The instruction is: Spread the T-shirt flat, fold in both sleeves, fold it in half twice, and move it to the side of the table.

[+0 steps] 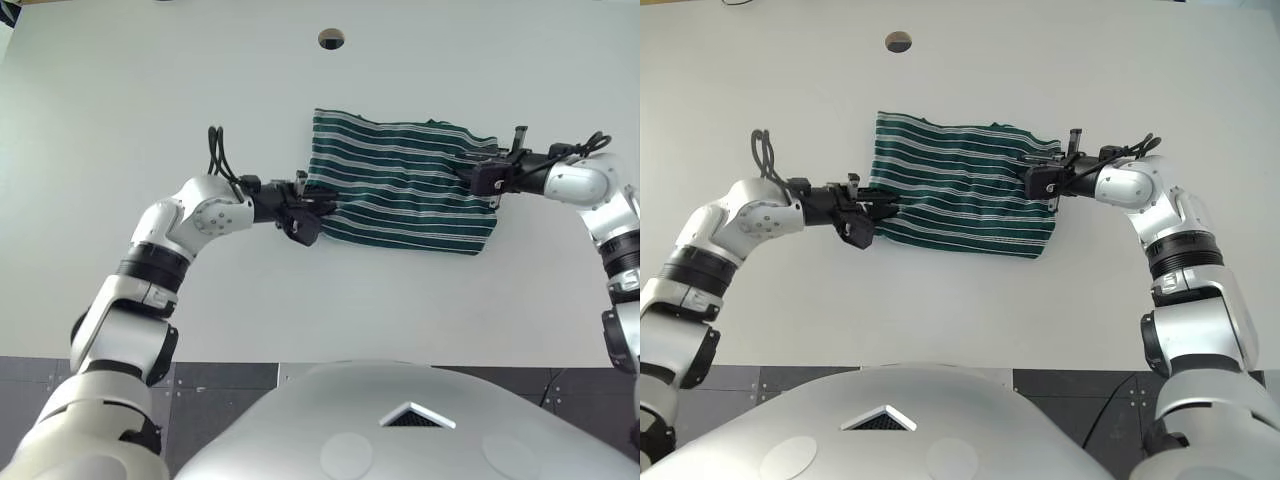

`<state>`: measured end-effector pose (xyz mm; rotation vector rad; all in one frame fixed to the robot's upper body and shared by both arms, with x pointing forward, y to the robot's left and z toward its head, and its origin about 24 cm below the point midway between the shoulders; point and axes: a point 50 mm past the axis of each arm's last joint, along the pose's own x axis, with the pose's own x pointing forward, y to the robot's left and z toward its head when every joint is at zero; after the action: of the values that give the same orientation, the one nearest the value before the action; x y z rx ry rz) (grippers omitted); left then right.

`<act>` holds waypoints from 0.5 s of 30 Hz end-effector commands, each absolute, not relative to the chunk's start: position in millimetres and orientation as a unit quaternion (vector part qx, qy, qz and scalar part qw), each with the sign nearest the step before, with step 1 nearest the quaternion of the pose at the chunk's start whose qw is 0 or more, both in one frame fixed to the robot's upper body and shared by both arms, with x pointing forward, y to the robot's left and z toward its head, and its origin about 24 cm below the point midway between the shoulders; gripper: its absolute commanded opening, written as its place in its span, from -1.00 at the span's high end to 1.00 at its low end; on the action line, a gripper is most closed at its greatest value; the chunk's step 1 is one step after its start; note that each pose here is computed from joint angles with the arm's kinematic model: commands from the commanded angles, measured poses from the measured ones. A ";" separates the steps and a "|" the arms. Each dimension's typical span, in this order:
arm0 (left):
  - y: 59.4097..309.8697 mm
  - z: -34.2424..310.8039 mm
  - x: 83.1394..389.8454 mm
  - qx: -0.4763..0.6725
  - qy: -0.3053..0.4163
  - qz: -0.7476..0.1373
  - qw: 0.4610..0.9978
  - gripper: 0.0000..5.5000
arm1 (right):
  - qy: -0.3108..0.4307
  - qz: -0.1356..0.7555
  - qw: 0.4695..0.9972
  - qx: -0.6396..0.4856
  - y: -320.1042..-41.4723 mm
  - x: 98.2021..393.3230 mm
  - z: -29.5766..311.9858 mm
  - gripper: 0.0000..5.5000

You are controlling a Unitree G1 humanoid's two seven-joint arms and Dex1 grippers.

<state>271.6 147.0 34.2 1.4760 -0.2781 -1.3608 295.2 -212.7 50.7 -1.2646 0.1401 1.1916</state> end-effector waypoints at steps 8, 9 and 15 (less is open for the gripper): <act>97.2 61.3 353.3 0.825 -0.348 -0.428 0.121 0.61 | 0.098 0.845 0.425 -0.309 -62.1 198.7 60.6 0.55; 96.6 59.5 353.4 0.820 -0.367 -0.425 0.111 0.61 | 0.094 0.839 0.440 -0.307 -55.6 200.9 59.1 0.55; 122.7 38.8 344.6 0.798 -0.390 -0.442 0.128 0.61 | 0.093 0.787 0.513 -0.329 -79.0 215.9 58.7 0.55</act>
<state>346.3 106.0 42.7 2.3443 -1.1769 -1.2790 208.9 -63.2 50.1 -0.7672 0.2394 1.9703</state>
